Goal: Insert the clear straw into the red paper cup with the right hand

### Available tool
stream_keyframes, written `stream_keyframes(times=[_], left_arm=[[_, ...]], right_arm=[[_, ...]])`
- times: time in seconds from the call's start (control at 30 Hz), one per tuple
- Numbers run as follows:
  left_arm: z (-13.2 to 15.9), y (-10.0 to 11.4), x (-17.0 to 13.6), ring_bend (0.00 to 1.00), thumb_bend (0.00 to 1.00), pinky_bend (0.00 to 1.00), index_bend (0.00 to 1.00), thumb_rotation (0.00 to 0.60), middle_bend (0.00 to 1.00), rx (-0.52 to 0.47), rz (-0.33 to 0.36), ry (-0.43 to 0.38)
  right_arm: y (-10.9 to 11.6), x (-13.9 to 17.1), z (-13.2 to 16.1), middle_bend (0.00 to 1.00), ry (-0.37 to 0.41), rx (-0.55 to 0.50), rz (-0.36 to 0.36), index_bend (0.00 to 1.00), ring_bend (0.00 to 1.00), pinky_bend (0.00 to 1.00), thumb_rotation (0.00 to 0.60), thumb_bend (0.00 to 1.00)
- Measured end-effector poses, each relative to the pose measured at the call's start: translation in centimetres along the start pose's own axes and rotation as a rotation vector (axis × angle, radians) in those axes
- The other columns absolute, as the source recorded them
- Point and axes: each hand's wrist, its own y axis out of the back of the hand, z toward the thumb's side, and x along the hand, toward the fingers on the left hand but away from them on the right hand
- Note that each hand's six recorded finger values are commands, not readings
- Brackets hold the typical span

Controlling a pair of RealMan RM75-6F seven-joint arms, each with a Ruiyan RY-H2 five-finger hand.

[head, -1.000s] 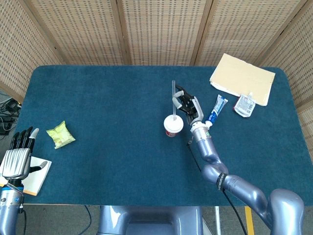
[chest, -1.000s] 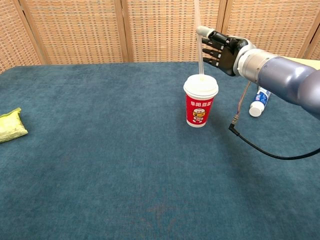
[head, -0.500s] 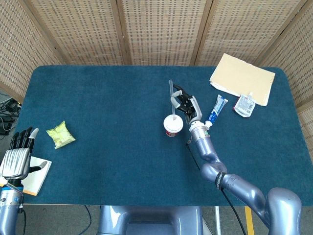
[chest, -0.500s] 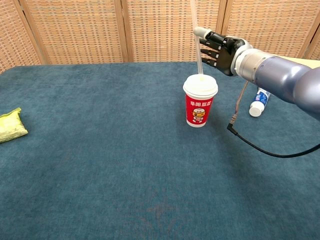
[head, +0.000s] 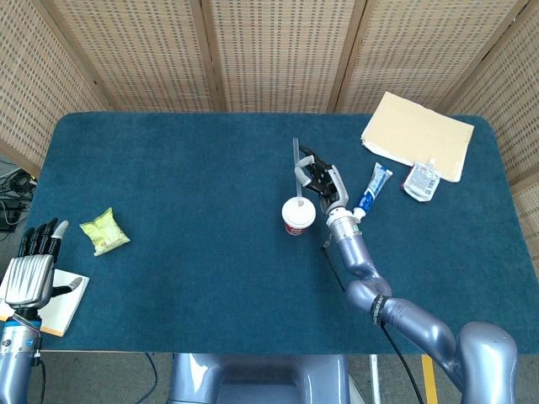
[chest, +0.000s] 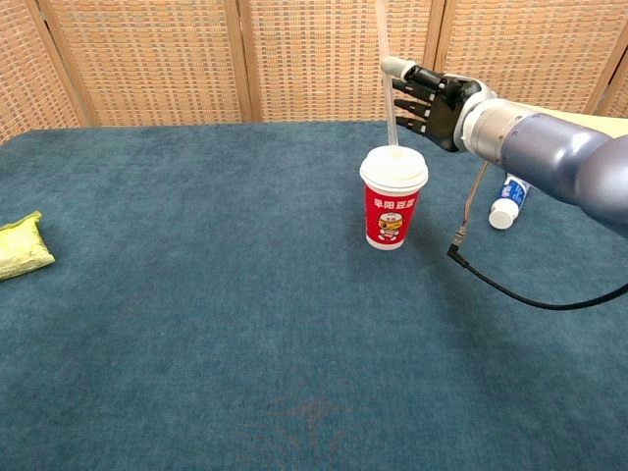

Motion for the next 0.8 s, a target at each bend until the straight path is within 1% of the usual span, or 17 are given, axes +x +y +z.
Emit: stream_keyframes(times=[0.43, 0.8], left_arm=[[0.01, 0.12, -0.12, 0.00, 0.00, 0.00, 0.00, 0.600, 0.00, -0.001, 0.003, -0.002], [0.12, 0.12, -0.16, 0.00, 0.00, 0.00, 0.00, 0.600, 0.00, -0.003, 0.002, -0.007]], right_arm=[[-0.04, 0.44, 0.04, 0.18, 0.012, -0.006, 0.009, 0.55, 0.00, 0.00, 0.600, 0.59], [0.41, 0.79, 0.29, 0.18, 0.020, -0.014, 0.005, 0.53, 0.00, 0.00, 0.600, 0.59]])
